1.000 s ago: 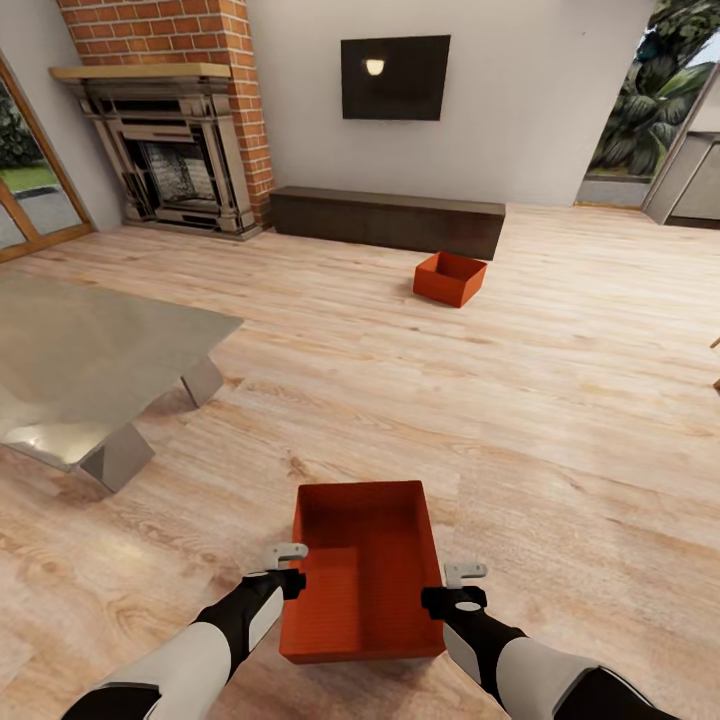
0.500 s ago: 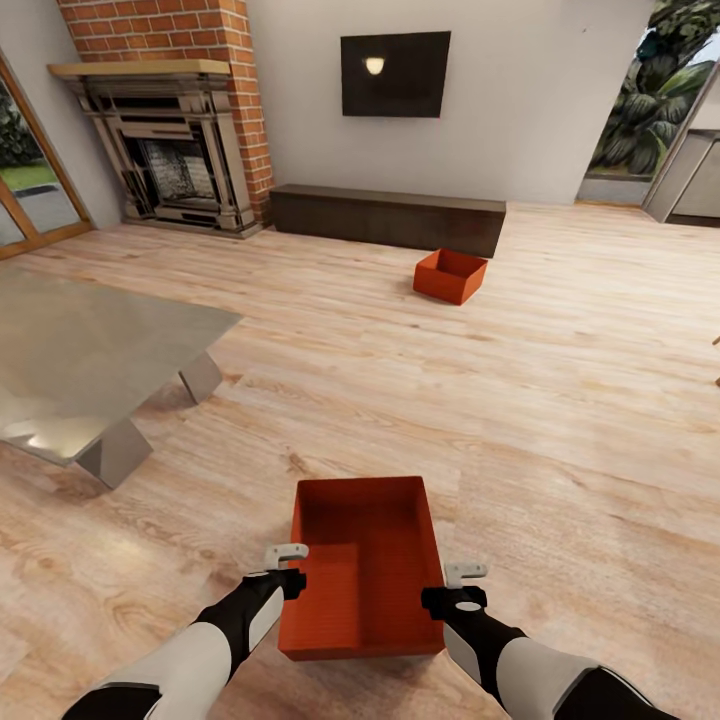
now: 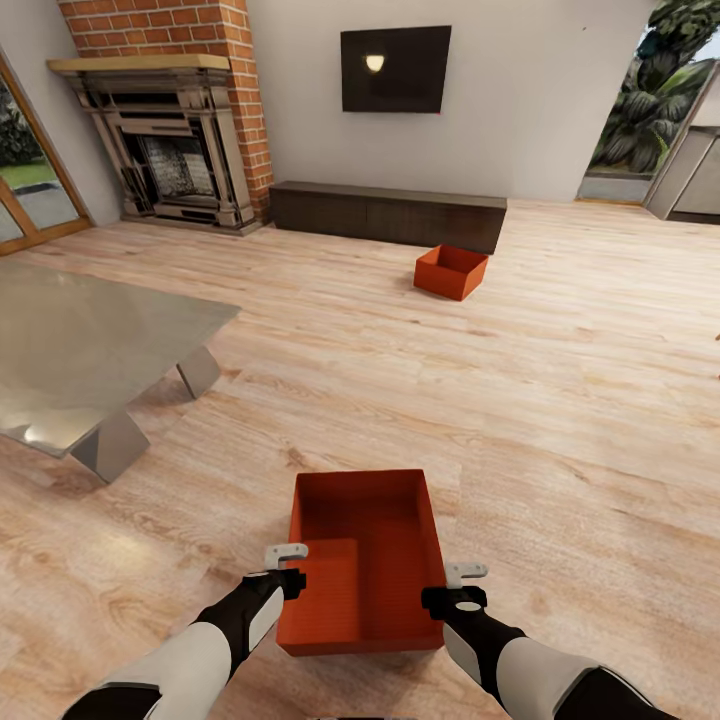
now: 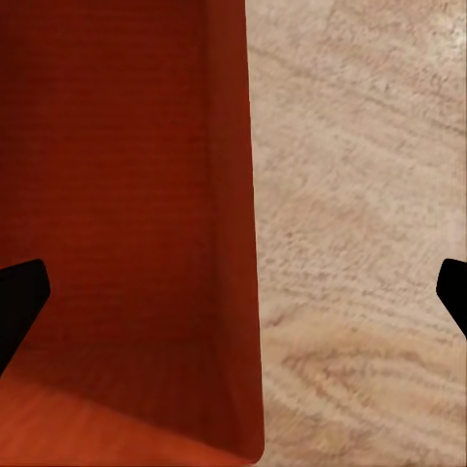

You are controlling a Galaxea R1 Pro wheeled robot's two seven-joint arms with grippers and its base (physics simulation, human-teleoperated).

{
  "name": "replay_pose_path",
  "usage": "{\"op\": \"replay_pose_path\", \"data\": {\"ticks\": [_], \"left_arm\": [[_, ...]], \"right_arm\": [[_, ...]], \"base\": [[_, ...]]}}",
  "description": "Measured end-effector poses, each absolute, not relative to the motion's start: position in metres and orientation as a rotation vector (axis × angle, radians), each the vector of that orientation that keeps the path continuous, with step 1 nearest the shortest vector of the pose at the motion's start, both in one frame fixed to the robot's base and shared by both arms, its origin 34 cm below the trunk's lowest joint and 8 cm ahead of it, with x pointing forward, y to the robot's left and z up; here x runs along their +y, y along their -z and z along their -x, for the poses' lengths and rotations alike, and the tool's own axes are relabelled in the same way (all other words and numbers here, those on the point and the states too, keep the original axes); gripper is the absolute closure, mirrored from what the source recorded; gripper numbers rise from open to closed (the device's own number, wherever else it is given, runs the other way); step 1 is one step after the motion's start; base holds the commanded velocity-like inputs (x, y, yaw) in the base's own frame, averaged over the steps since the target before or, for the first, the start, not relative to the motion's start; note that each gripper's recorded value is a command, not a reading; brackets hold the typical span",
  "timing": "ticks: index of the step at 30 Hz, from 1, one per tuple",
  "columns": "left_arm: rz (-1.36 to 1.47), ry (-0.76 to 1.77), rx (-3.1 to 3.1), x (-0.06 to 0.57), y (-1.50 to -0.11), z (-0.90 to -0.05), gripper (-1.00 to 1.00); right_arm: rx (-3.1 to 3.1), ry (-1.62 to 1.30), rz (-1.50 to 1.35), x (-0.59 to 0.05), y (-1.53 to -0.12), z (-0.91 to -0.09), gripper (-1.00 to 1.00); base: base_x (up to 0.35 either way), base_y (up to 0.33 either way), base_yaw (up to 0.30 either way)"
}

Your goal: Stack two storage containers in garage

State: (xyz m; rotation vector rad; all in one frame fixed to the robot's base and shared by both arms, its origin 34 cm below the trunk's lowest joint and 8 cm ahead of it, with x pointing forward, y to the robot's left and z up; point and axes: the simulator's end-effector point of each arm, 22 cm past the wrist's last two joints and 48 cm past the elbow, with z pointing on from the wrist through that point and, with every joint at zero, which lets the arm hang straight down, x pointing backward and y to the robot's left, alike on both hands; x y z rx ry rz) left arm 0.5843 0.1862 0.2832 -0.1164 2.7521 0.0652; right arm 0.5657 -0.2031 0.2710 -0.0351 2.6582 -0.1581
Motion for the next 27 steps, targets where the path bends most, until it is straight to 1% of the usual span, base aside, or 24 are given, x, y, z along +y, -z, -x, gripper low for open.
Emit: {"op": "replay_pose_path", "data": {"ticks": [14, 21, 27], "left_arm": [[0.114, -0.067, 2.745, 0.1873, -0.2728, -0.5833, -1.00], [0.115, -0.065, 2.747, 0.1870, -0.2729, -0.5830, -1.00], [0.113, -0.064, 2.743, 0.1862, -0.2731, -0.5838, -1.00]], "right_arm": [[2.658, 0.158, 0.033, -0.2031, -0.2600, -0.5631, -1.00], [2.658, 0.158, 0.033, -0.2034, -0.2604, -0.5633, -1.00], [2.658, 0.158, 0.032, -0.2038, -0.2602, -0.5635, -1.00]], "base": [[0.003, 0.000, 0.000], [0.208, 0.000, 0.000], [0.059, 0.000, 0.000]]}}
